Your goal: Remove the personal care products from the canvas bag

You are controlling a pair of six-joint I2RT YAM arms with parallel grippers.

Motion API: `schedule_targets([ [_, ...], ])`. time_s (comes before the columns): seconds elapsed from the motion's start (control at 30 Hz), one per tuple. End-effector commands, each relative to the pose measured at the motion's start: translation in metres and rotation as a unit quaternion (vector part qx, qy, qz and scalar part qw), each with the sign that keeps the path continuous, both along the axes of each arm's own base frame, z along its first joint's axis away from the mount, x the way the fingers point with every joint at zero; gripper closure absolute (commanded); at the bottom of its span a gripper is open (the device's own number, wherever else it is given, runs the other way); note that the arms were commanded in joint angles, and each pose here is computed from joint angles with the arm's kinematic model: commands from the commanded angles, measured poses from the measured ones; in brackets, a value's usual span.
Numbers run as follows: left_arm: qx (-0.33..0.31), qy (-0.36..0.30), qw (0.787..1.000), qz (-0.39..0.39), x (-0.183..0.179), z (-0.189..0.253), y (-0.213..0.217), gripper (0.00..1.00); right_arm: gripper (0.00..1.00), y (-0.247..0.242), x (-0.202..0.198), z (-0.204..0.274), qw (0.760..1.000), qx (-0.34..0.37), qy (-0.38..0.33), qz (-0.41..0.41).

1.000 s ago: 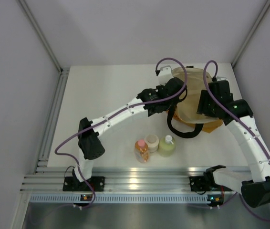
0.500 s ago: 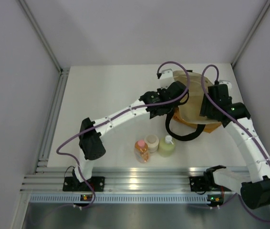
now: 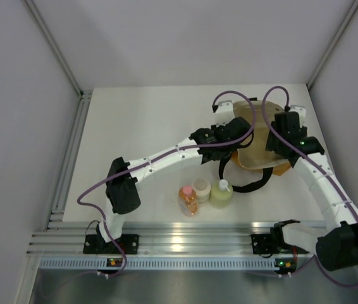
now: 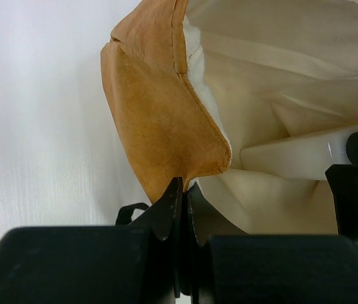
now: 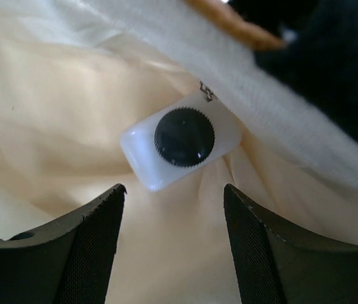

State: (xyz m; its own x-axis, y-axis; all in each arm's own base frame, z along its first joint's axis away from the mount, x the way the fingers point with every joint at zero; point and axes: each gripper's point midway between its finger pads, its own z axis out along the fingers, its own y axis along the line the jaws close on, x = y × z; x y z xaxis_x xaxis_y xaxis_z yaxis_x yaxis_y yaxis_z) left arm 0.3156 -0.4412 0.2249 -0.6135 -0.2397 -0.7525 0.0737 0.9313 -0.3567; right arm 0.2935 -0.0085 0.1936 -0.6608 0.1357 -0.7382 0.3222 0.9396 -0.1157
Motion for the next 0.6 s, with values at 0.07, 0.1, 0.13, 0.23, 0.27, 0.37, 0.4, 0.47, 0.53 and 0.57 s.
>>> schedule_targets([
  [0.07, 0.02, -0.009, 1.0, 0.007, 0.001, -0.008, 0.004, 1.0, 0.37, -0.011, 0.025, 0.005, 0.999, -0.005, -0.029, -0.012],
  [0.1, 0.02, -0.01, 1.0, 0.006, 0.0, -0.007, 0.004, 1.0, 0.37, -0.014, 0.027, 0.004, 0.999, -0.003, -0.031, -0.017],
  [0.13, 0.021, -0.011, 1.0, 0.007, 0.0, -0.007, 0.004, 1.0, 0.37, -0.015, 0.028, 0.003, 0.999, -0.002, -0.029, -0.016],
  [0.23, 0.023, -0.013, 1.0, 0.006, 0.0, -0.006, 0.005, 1.0, 0.38, -0.017, 0.031, 0.001, 0.999, 0.006, -0.032, -0.017],
  [0.27, 0.024, -0.014, 1.0, 0.007, 0.0, -0.006, 0.006, 1.0, 0.38, -0.015, 0.032, 0.001, 0.999, 0.008, -0.034, -0.011],
  [0.37, 0.027, -0.014, 1.0, 0.006, 0.0, -0.007, 0.006, 1.0, 0.36, -0.013, 0.035, 0.001, 0.999, 0.002, -0.034, 0.007],
  [0.4, 0.028, -0.014, 0.999, 0.006, 0.001, -0.006, 0.006, 1.0, 0.35, -0.014, 0.035, 0.001, 0.999, 0.005, -0.034, 0.003],
  [0.47, 0.03, -0.014, 0.999, 0.005, -0.001, -0.007, 0.007, 1.0, 0.33, -0.015, 0.03, 0.005, 0.999, 0.03, -0.032, -0.032],
  [0.53, 0.033, -0.016, 0.999, 0.007, 0.0, -0.008, 0.008, 1.0, 0.3, -0.009, 0.025, 0.01, 0.994, 0.075, -0.056, -0.065],
  [0.57, 0.032, -0.017, 0.999, 0.008, 0.0, -0.007, 0.009, 1.0, 0.21, -0.008, 0.021, 0.008, 0.991, 0.089, -0.062, -0.081],
])
